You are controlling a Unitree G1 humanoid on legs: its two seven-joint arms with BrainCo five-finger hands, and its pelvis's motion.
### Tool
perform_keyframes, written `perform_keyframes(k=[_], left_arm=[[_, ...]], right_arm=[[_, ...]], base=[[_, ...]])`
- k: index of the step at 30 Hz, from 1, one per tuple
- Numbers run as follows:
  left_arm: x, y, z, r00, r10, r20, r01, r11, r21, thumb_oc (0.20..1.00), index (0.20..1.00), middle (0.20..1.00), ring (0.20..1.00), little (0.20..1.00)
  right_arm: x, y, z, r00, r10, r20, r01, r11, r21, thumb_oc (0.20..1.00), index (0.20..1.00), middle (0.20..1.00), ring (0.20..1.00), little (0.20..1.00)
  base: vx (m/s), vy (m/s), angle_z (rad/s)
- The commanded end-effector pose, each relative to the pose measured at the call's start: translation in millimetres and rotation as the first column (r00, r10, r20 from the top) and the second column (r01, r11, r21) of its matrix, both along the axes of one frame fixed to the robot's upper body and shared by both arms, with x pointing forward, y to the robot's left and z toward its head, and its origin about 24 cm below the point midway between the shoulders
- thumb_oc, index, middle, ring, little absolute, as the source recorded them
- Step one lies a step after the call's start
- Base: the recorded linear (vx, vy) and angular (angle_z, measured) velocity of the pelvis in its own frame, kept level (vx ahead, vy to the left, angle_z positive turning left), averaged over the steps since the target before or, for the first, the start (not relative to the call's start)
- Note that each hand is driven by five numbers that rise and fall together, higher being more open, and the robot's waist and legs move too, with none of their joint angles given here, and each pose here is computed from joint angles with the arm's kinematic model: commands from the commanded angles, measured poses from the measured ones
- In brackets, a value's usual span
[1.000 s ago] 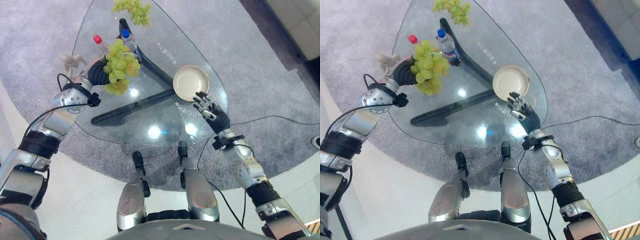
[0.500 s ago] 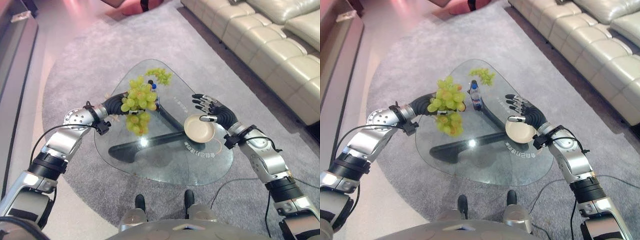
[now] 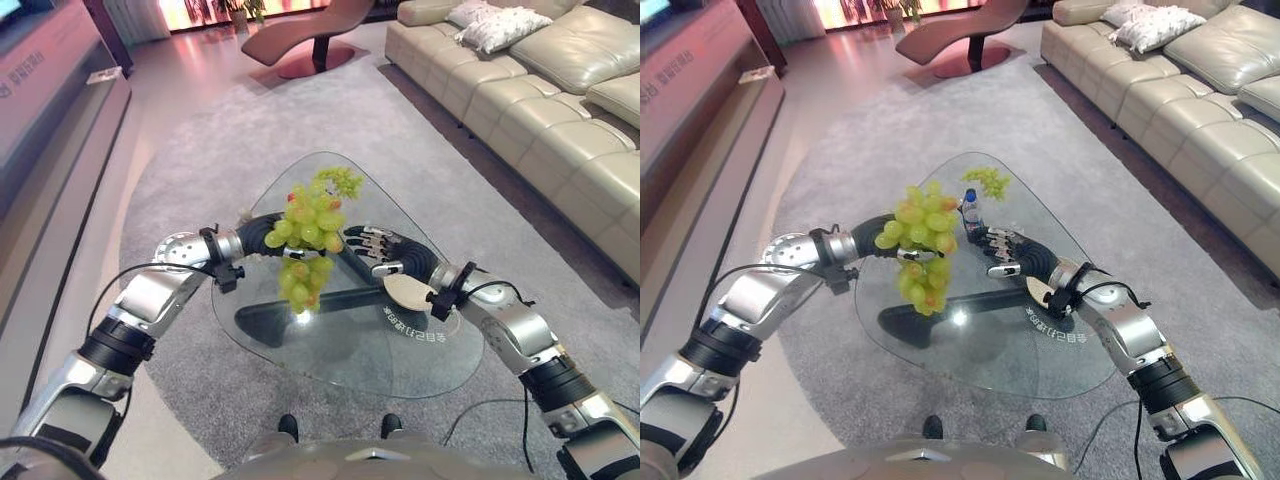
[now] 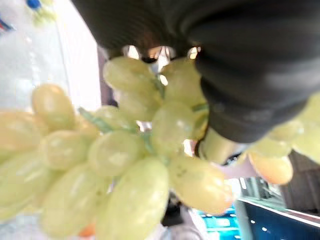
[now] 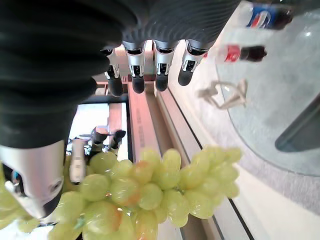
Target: Pick up fruits into the plate
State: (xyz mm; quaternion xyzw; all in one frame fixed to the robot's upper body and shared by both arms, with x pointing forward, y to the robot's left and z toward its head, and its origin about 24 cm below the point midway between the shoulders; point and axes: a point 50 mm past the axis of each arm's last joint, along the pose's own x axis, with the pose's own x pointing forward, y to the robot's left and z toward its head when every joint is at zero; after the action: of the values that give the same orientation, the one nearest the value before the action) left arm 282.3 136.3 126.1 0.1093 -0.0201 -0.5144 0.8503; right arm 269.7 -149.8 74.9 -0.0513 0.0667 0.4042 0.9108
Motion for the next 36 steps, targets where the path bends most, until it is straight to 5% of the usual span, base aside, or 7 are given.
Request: perform_keyframes(k=[1, 36], left_arm=[[9, -16, 40, 0.992, -0.062, 0.115, 0.073, 0.993, -0.097, 0.200, 0.200, 0.200, 0.200, 0.200], [9, -42, 73, 0.975, -0.034, 0.221, 0.094, 0.958, -0.270, 0.200, 0.200, 0.200, 0.200, 0.200]], right_arm=[[4, 24, 25, 0.992, 0.092, 0.092, -0.101, 0.991, 0.092, 1.000, 1.000, 1.000, 1.000, 1.000], [-12, 75, 4, 0.959, 0.274, -0.074, -0.233, 0.911, 0.341, 1.000, 1.000, 1.000, 1.000, 1.000]], base=[[0.00, 0.052, 0.07], [0.00, 0.005, 0.01]])
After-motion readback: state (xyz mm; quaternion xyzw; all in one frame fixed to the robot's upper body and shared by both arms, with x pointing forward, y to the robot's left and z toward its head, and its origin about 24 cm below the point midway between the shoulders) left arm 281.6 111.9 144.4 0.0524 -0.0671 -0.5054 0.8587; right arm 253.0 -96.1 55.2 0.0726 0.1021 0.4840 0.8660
